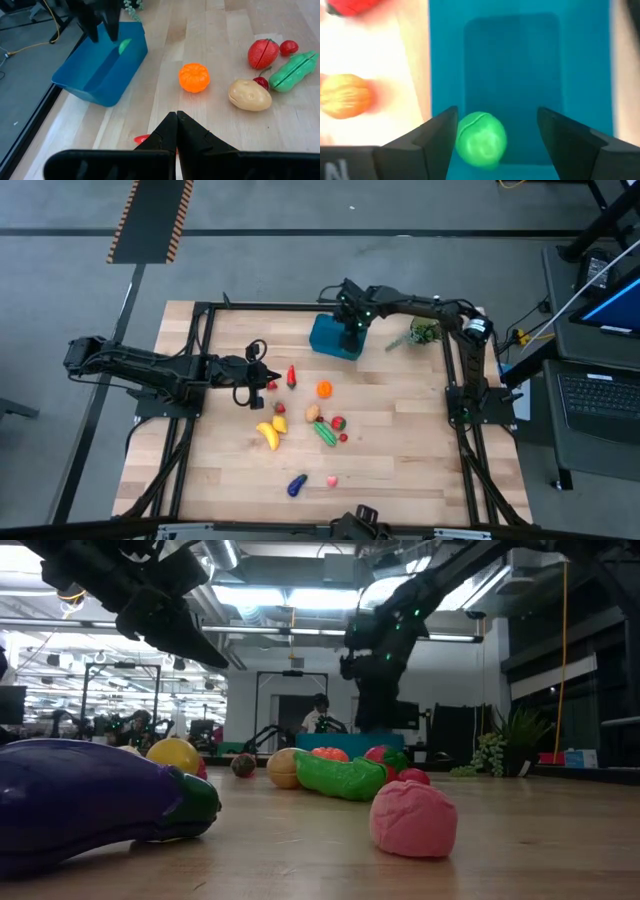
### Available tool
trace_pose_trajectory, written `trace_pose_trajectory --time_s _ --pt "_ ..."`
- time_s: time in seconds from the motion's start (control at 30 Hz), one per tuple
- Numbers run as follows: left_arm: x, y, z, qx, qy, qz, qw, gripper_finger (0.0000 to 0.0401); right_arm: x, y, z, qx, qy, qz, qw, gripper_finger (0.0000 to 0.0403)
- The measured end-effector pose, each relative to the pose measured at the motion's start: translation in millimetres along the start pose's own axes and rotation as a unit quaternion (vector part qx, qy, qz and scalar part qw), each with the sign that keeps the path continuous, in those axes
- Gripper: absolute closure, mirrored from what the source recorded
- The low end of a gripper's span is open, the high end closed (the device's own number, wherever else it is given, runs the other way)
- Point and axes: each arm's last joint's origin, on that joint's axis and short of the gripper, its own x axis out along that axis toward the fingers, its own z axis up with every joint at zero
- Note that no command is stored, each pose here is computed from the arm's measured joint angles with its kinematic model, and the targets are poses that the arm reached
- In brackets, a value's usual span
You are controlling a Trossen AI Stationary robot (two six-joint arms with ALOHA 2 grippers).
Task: Pick and placing Produce into tupperware
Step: Put the yellow banana into the blue bin
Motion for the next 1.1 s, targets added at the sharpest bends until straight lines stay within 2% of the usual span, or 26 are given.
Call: trace_pose_trajectory --time_s 0.17,0.3,0.43,0.57,0.7,0.93,1.1 --pt "0 0 0 0.0 -0.002 0.0 1.0 0.0401 -47 14 -8 -0.002 -0.065 -0.014 0.998 0.0131" --pt "0 0 1 -0.002 -0.007 0.001 1.0 0.0401 -77 40 -30 -0.012 -0.141 -0.016 0.99 0.0131" --pt "0 0 3 -0.006 -0.013 -0.001 1.0 0.0401 -93 68 -57 -0.025 -0.211 0.0 0.977 0.0131" --pt "0 -2 3 -0.01 -0.017 -0.037 0.999 0.0401 -98 95 -83 -0.047 -0.267 0.026 0.962 0.0131" --pt "-1 -5 4 -0.013 -0.02 -0.042 0.999 0.0401 -101 116 -106 -0.082 -0.32 0.054 0.942 0.0131" --pt "-13 -10 6 -0.041 -0.044 -0.05 0.997 0.0401 -86 127 -154 -0.074 -0.381 0.057 0.92 0.0131" --pt "-21 -18 -8 -0.064 -0.092 -0.07 0.991 0.0401 -75 141 -173 -0.092 -0.438 0.099 0.889 0.0131"
